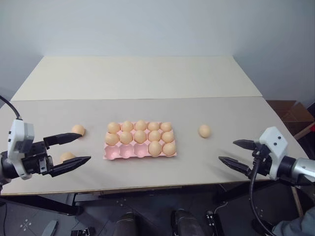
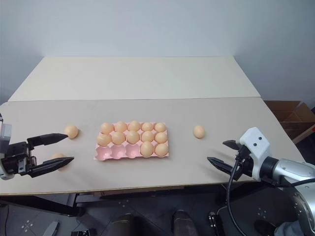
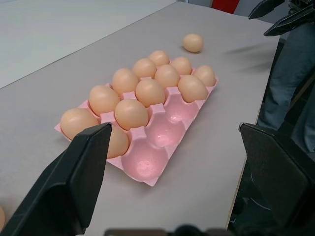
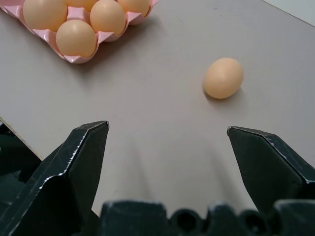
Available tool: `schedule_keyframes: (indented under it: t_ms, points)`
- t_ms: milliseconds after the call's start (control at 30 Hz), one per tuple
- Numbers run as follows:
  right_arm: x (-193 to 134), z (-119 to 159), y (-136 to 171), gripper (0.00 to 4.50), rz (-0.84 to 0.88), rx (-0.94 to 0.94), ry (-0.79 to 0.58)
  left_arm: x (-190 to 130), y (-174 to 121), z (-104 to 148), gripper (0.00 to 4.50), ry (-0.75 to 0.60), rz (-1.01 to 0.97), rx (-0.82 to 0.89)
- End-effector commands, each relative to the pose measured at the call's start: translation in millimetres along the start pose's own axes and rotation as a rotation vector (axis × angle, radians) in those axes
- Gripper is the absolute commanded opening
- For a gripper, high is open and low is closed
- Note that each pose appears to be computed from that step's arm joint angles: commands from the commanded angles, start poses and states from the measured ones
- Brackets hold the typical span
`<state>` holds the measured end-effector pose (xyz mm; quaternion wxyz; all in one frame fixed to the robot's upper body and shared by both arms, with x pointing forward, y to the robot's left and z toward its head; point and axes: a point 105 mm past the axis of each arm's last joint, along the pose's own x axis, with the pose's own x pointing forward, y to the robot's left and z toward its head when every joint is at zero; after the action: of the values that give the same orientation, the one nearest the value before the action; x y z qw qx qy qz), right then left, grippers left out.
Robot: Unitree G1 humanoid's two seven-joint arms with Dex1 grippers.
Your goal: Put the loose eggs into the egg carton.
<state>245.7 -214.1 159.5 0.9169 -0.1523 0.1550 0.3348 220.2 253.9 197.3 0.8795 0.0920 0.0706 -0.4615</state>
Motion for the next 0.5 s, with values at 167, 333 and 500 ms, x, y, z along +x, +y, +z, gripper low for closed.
schedule_keyframes:
  t_ms: [167,333,500]
  points:
    - [22.7,19.9,-6.5,4.49,-0.035,-0.040,-0.036,-1.0,0.3,7.8,4.50,-0.017,0.009,0.044]
    - [67.3,19.6,-26.6,4.49,-0.145,-0.007,0.021,0.3,0.2,9.3,4.50,-0.017,0.008,0.051]
    - [94.4,18.0,-45.1,4.49,-0.245,0.011,0.063,-0.3,-0.9,9.9,4.50,-0.018,0.013,0.054]
